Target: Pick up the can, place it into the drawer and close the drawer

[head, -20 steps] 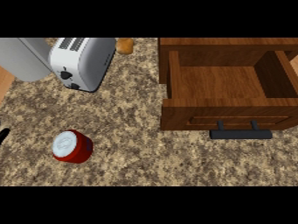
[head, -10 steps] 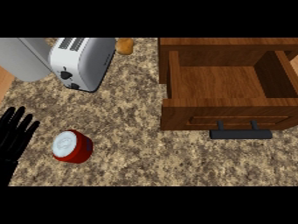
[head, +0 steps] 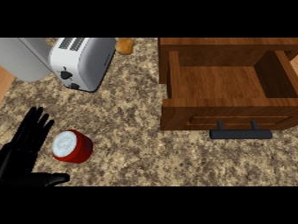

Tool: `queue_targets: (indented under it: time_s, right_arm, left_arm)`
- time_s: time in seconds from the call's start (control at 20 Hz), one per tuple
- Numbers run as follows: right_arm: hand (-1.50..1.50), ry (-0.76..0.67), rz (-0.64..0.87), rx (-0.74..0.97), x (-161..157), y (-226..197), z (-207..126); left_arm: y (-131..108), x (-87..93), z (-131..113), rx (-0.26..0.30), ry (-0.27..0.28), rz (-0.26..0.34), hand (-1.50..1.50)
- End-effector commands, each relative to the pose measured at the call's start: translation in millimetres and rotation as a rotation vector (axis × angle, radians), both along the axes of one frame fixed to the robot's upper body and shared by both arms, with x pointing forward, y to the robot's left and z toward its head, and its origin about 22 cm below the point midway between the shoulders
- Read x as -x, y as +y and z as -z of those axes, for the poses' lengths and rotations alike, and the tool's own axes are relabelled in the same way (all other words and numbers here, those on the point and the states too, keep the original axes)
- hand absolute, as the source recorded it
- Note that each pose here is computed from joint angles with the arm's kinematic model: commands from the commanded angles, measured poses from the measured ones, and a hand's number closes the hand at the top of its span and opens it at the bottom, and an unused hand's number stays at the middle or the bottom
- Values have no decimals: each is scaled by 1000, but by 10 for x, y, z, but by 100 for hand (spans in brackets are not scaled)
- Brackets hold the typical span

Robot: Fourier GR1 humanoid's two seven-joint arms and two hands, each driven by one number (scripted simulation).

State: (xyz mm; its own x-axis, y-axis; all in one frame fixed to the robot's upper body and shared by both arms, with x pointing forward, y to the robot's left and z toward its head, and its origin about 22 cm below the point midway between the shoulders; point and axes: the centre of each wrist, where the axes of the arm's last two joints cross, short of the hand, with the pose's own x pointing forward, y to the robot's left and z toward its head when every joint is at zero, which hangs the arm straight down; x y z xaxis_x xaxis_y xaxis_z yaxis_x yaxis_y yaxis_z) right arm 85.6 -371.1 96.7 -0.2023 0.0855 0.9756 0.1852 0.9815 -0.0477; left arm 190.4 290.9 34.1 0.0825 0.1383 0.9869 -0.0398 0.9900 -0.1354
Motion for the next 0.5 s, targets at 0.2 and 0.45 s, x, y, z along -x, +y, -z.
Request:
queue_targets:
  time_s: [0.2, 0.45]
  right_arm:
    - [-150, -12, 19, 5, -23, -132, -44]
    - [-150, 2, -6, -3, 105, -154, 92]
  left_arm:
    - [101, 180, 301, -30, 5, -72, -150]
    - [131, -108, 691, -36, 26, -95, -150]
